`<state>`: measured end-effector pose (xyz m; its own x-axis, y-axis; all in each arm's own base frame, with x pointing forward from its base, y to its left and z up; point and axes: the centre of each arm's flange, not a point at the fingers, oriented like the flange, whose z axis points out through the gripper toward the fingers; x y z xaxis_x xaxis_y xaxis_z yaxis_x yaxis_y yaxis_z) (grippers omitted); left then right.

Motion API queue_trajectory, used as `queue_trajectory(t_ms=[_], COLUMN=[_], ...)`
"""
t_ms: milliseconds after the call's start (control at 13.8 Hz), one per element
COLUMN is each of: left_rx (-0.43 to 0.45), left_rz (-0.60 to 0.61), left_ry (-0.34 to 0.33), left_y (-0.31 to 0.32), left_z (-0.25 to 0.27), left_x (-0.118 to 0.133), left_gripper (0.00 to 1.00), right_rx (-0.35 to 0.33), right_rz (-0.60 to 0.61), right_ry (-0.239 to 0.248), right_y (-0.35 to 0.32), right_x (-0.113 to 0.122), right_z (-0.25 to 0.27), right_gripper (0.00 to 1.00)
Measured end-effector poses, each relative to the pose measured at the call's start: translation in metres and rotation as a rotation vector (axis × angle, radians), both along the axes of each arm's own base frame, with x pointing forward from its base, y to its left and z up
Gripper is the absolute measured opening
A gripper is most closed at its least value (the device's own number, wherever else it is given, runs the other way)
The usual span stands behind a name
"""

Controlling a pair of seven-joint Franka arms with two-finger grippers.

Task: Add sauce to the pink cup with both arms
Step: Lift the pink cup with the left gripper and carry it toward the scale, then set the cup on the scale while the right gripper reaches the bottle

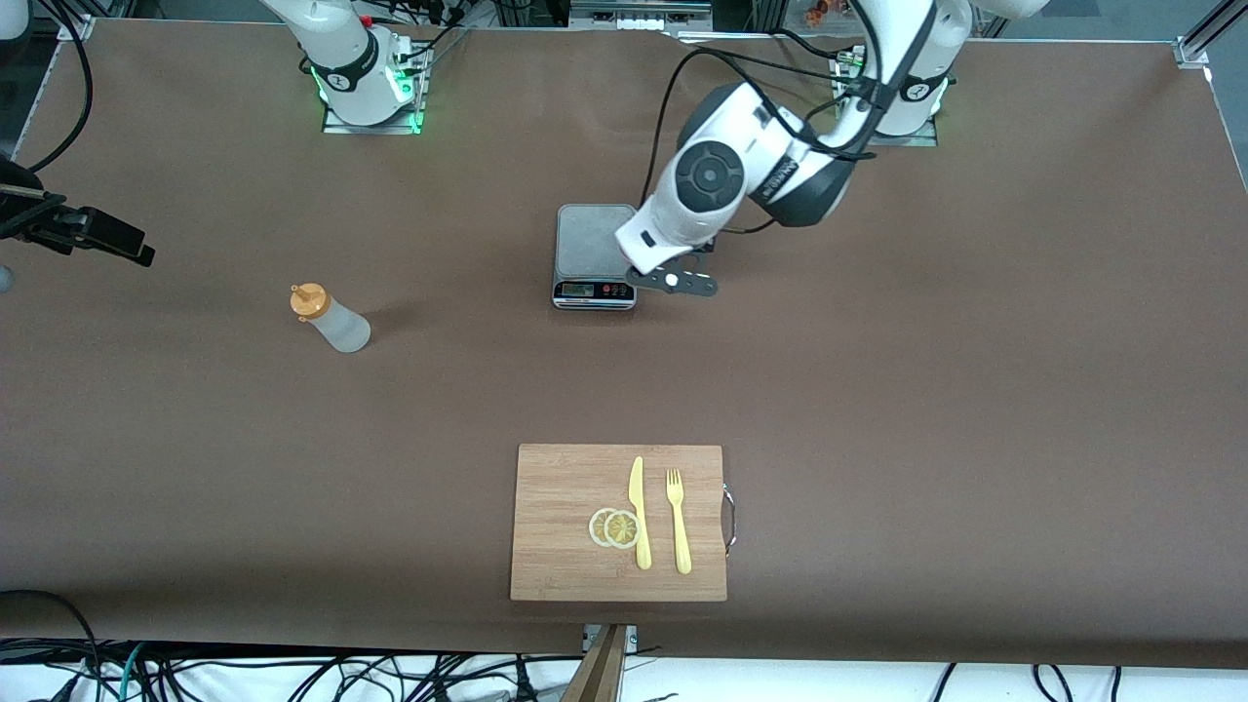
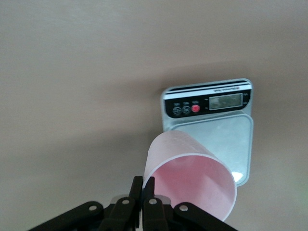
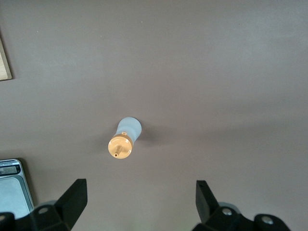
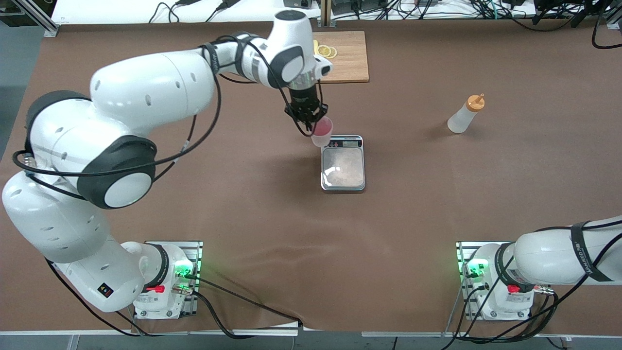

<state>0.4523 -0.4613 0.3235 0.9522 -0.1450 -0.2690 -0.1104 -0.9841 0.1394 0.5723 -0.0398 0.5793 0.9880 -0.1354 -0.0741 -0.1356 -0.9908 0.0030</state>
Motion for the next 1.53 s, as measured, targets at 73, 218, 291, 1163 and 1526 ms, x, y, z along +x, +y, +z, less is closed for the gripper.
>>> queue_trajectory(t_ms=[73, 218, 291, 1163, 1526], left_rx=[-0.002, -0.001, 0.001, 0.0, -0.034], left_rz=[-0.011, -0.02, -0.022, -0.044, 0.01], left_ry=[-0.007, -0.015, -0.018, -0.035, -0.038], left_y=[-0.01, -0.028, -0.038, -0.068, -0.052], left_z=[-0.007, -0.019, -0.024, -0.048, 0.031], left_x=[-0.007, -0.021, -0.029, -0.053, -0.014], left_gripper=[0.04, 0.04, 0.04, 0.25, 0.72], right_rx=[0.001, 0.004, 0.006, 0.423, 0.776], right_rz=[0.011, 0.033, 0.047, 0.671, 0.96], right_ry=[0.009, 0.036, 0.057, 0.114, -0.137], right_y=[-0.001, -0.005, -0.008, -0.116, -0.154], right_x=[0.002, 0.007, 0.011, 0.028, 0.012], right_z=[-0.005, -0.02, -0.032, -0.19, -0.288], right_gripper=[1.0, 1.0, 1.0, 1.0, 1.0])
